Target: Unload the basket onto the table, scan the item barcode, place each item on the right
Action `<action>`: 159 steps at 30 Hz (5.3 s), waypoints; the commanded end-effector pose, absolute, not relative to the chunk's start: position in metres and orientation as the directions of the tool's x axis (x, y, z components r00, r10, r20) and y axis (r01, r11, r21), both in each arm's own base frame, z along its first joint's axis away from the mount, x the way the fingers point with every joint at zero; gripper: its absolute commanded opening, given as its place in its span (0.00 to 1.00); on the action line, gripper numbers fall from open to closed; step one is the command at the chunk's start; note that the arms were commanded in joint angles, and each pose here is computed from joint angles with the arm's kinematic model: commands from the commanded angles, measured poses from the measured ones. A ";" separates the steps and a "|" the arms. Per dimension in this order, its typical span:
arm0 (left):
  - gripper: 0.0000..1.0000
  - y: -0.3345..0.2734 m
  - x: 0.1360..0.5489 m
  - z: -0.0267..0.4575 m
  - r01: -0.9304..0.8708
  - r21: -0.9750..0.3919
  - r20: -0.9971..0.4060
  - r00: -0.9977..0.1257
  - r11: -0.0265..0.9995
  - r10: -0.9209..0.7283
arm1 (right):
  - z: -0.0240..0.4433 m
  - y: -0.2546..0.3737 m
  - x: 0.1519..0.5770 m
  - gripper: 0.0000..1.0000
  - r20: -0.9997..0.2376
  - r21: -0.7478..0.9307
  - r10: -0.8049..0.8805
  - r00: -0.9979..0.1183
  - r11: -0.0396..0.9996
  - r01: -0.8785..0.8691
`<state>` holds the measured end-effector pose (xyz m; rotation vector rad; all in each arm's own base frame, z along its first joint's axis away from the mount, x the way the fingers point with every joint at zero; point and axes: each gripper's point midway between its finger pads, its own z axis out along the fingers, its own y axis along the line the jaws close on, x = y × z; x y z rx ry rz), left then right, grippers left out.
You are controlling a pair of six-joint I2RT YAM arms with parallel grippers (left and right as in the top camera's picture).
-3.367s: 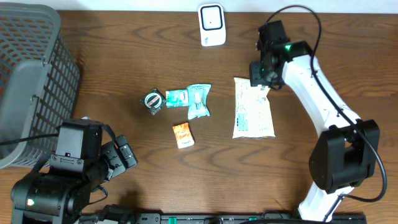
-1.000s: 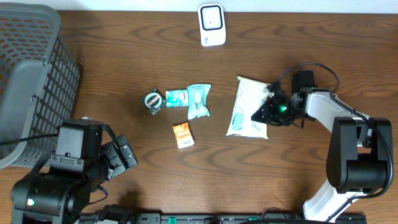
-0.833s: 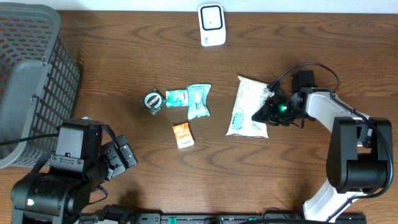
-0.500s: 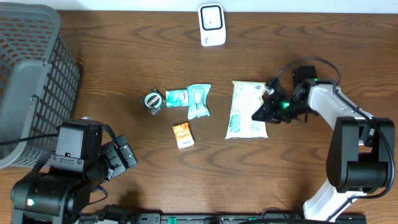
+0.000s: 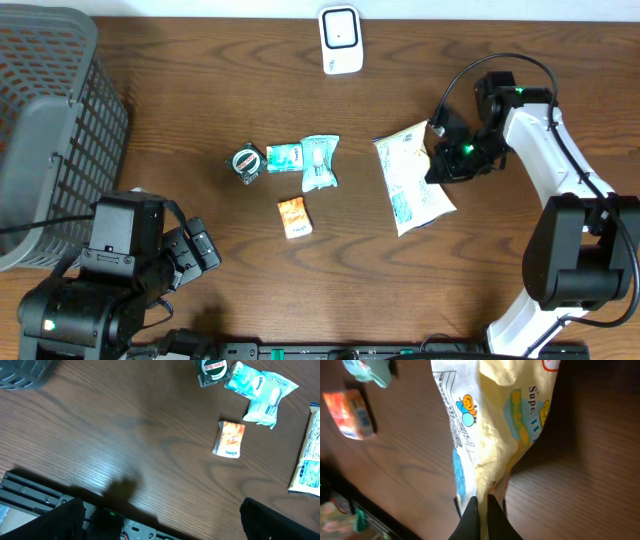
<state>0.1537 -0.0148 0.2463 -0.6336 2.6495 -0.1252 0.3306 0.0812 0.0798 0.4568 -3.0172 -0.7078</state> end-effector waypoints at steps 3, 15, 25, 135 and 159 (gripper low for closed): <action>0.98 -0.014 0.153 0.246 -0.420 -0.175 -0.371 -0.810 0.891 -0.454 | 0.074 0.063 0.354 0.01 -0.066 0.288 -0.170 -0.983 0.940 -0.181; 0.98 -0.014 0.153 0.246 -0.419 -0.175 -0.371 -0.810 0.891 -0.454 | 0.120 0.059 0.351 0.20 0.017 0.282 0.000 -1.000 0.959 0.004; 0.98 -0.014 0.153 0.246 -0.419 -0.175 -0.371 -0.810 0.891 -0.454 | 0.121 0.111 0.331 0.09 0.081 0.383 -0.063 -0.995 0.923 -0.027; 0.98 -0.014 0.153 0.246 -0.420 -0.175 -0.371 -0.810 0.891 -0.454 | 0.078 0.095 0.403 0.69 -0.285 0.394 0.186 -0.940 0.917 0.062; 0.98 -0.014 0.153 0.246 -0.419 -0.175 -0.371 -0.810 0.891 -0.454 | 0.056 0.099 0.397 0.99 -0.240 0.373 0.148 -0.959 0.927 0.050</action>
